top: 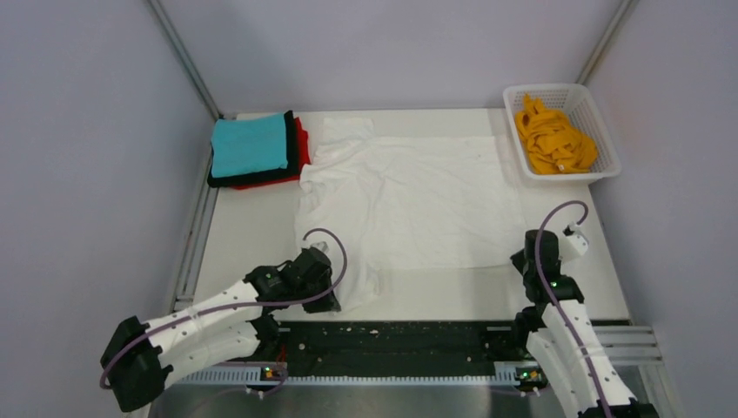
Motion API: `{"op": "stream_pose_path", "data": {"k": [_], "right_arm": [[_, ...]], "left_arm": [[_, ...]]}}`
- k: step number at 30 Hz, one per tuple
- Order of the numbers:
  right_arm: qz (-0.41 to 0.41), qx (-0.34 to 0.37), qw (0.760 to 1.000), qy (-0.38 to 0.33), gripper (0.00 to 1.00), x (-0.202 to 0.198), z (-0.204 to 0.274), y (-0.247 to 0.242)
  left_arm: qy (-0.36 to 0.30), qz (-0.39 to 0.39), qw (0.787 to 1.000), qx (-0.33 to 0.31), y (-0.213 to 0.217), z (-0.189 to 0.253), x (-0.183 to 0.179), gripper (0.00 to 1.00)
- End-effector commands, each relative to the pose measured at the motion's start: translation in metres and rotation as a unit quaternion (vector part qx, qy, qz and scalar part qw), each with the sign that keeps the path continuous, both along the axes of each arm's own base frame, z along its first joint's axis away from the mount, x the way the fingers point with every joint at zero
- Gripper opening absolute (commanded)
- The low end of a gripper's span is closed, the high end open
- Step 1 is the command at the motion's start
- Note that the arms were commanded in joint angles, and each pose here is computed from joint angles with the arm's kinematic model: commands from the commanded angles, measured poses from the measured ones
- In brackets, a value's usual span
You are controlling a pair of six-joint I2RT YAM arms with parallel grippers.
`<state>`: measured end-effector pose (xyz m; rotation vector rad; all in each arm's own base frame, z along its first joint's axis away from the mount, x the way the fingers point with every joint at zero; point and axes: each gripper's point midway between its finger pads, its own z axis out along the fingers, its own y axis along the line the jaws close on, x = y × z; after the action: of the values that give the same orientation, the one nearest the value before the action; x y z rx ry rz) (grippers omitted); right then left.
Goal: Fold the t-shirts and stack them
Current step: Grab the side of the flattened tshirt closest away from the robot with both arms, then fold the flattened tshirt in 1/3 of the way
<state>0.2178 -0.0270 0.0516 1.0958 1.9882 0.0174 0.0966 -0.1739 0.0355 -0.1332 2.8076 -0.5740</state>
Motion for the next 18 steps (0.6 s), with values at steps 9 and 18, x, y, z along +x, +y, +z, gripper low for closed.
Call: {"op": "stream_pose_path", "data": {"k": [9, 18], "right_arm": [[0.031, 0.011, 0.999, 0.015, 0.0, -0.006, 0.008, 0.008], [0.069, -0.001, 0.997, 0.044, 0.0, 0.023, 0.018, 0.014]], "left_arm": [[-0.041, -0.031, 0.994, -0.093, -0.035, 0.019, 0.01, 0.0], [-0.108, -0.024, 0.991, -0.078, -0.062, 0.062, 0.075, 0.0]]}}
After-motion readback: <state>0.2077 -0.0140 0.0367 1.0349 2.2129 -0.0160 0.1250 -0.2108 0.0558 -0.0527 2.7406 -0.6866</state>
